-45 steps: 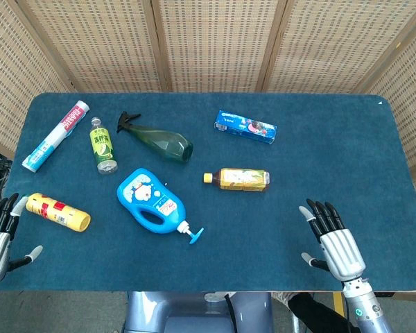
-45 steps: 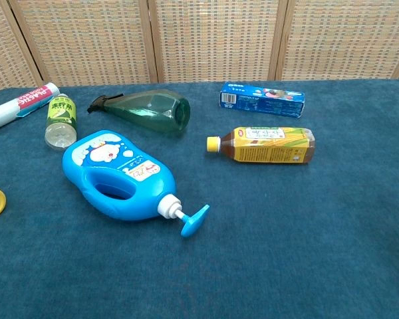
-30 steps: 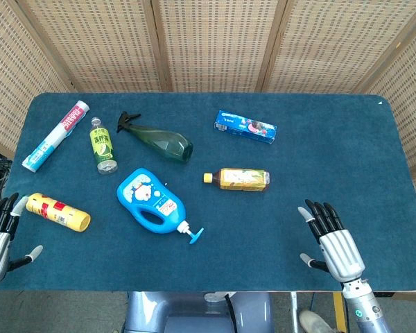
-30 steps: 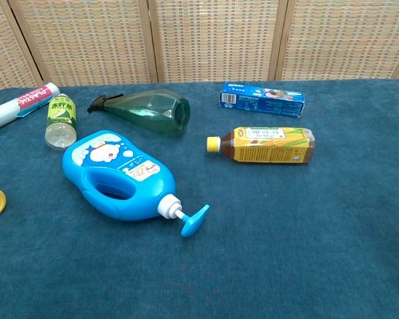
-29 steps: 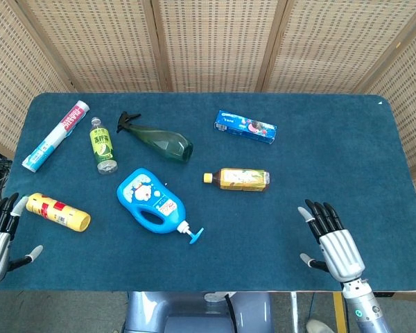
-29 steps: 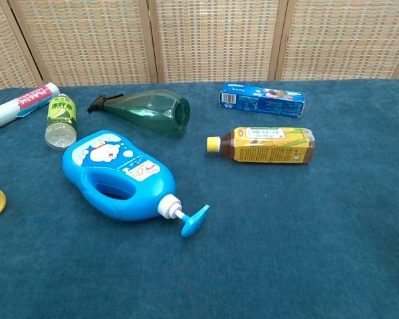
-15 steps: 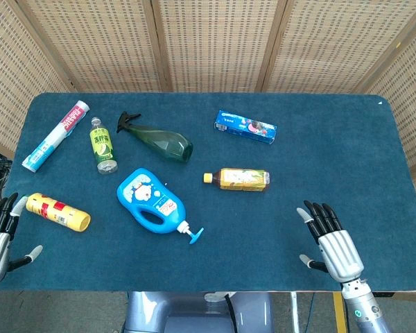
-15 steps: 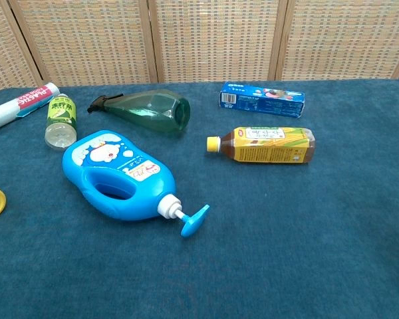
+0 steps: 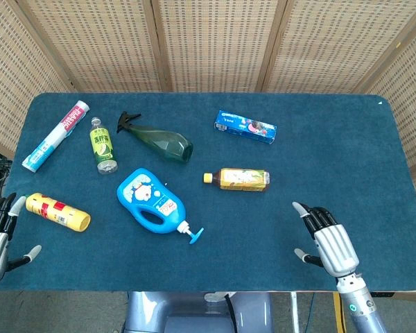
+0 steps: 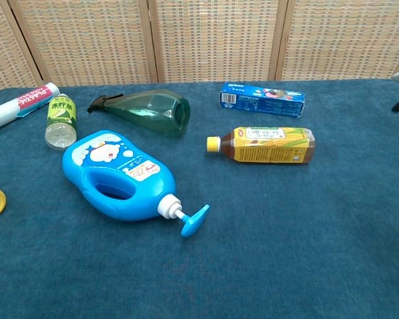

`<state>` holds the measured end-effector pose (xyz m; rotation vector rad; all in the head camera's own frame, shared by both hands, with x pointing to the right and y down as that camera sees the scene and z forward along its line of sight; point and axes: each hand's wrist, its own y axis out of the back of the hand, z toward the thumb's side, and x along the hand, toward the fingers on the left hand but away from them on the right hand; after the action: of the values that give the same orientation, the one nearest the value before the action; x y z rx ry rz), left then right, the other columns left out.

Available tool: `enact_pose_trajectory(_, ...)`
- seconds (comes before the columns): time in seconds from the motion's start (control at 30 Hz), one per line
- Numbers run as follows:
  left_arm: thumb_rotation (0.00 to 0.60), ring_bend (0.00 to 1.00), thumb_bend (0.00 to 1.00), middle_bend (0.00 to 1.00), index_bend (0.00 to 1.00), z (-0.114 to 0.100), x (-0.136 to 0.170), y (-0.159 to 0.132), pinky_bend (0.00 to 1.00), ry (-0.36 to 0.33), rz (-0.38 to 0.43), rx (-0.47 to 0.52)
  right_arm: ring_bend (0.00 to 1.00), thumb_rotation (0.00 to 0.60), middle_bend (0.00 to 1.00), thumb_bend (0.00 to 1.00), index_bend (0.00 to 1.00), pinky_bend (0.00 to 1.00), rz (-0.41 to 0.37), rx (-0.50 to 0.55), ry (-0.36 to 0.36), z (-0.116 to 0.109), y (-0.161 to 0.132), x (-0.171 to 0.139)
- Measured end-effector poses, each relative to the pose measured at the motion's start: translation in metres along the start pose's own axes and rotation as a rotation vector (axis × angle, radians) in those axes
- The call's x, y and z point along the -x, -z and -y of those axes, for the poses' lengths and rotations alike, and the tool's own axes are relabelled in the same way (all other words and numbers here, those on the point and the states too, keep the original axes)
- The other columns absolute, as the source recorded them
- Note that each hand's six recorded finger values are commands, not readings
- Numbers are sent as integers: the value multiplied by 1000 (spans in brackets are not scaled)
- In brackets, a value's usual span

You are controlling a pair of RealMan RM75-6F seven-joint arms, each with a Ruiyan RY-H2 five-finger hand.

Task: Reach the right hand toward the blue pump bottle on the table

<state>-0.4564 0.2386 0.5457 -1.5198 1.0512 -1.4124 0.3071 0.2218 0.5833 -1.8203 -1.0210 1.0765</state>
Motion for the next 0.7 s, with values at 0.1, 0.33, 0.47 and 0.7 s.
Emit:
enact_pose_trajectory(0.1, 574, 0, 182, 0, 0, 1, -1, 0, 0, 3, 0, -3, 857, 600, 771, 330, 0, 674, -24, -7, -5, -1, -9, 16)
enact_pose_trajectory(0.33, 574, 0, 182, 0, 0, 3, -3, 2, 0, 7, -9, -6, 989, 600, 858, 512, 0, 844, -109, -57, -64, 2, -55, 58)
enact_pose_trajectory(0.47, 574, 0, 182, 0, 0, 4, -4, 4, 0, 12, -14, -4, 998, 600, 865, 566, 0, 859, -129, -86, -140, 12, -76, 77)
enact_pose_trajectory(0.7, 573, 0, 182, 0, 0, 6, -5, 4, 0, 13, -8, -4, 1000, 600, 874, 659, 0, 870, -102, -83, -279, 36, -103, 111)
